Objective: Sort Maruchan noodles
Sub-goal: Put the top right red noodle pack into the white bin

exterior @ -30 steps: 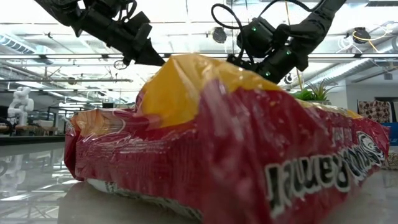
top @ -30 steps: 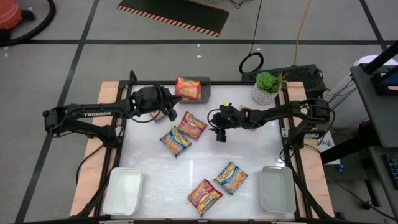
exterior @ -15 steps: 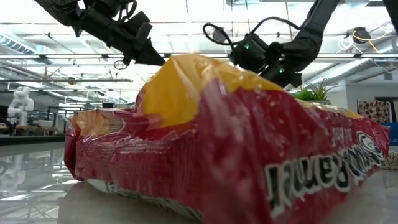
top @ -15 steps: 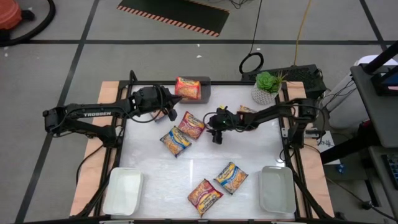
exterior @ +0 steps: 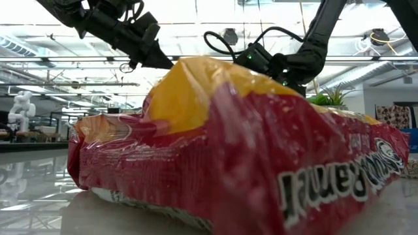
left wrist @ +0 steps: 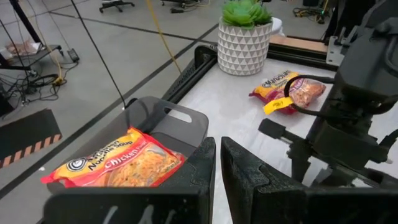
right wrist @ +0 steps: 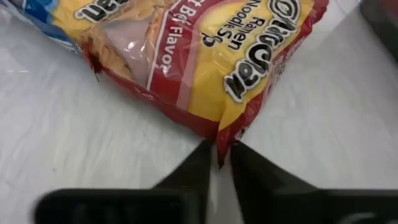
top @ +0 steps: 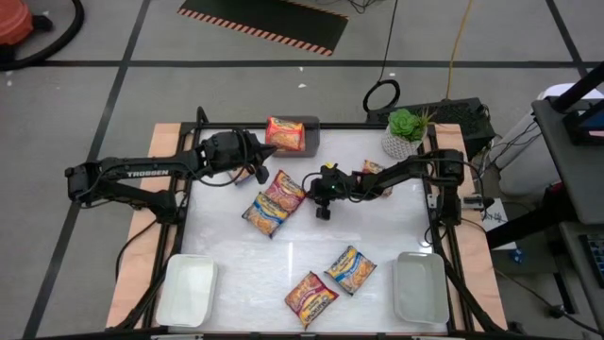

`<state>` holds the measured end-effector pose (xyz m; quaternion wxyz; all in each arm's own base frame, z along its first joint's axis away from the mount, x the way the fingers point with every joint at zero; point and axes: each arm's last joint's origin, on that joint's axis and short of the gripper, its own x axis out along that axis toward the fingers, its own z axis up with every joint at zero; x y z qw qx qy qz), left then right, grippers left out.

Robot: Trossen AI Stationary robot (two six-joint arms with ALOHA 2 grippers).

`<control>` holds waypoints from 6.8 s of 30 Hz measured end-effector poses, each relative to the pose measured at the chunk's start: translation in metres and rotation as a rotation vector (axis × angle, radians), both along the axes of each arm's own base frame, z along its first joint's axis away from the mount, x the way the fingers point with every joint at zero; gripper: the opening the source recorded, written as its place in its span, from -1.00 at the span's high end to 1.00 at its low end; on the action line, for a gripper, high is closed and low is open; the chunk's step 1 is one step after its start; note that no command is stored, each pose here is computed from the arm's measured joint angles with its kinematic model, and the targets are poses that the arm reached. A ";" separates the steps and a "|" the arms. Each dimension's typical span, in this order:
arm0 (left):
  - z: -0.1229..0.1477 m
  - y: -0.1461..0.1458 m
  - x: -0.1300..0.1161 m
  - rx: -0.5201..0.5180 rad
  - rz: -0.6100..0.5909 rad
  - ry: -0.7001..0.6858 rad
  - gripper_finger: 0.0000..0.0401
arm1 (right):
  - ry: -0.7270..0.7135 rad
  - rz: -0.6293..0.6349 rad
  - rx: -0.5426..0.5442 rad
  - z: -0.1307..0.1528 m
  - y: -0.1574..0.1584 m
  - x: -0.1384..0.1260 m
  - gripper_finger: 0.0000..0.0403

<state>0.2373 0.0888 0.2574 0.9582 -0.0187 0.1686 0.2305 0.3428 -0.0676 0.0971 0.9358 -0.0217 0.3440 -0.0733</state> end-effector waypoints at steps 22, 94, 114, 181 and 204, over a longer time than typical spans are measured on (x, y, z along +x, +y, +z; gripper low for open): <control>-0.011 0.003 -0.006 -0.085 0.073 0.087 0.83 | -0.172 -0.037 -0.403 0.112 0.013 -0.023 1.00; -0.038 -0.056 0.062 -0.006 -0.327 -0.100 -0.56 | -0.353 0.061 -0.578 0.187 0.046 -0.062 1.00; -0.044 -0.043 0.061 -0.055 -0.274 -0.065 0.13 | -0.362 0.061 -0.580 0.188 0.046 -0.062 1.00; -0.060 0.000 0.043 -0.345 -0.036 0.016 0.54 | -0.116 -0.082 0.119 0.106 0.007 -0.040 0.12; -0.061 0.002 0.043 -0.342 -0.031 0.019 0.54 | 0.033 -0.094 -0.048 0.030 -0.025 -0.017 -0.06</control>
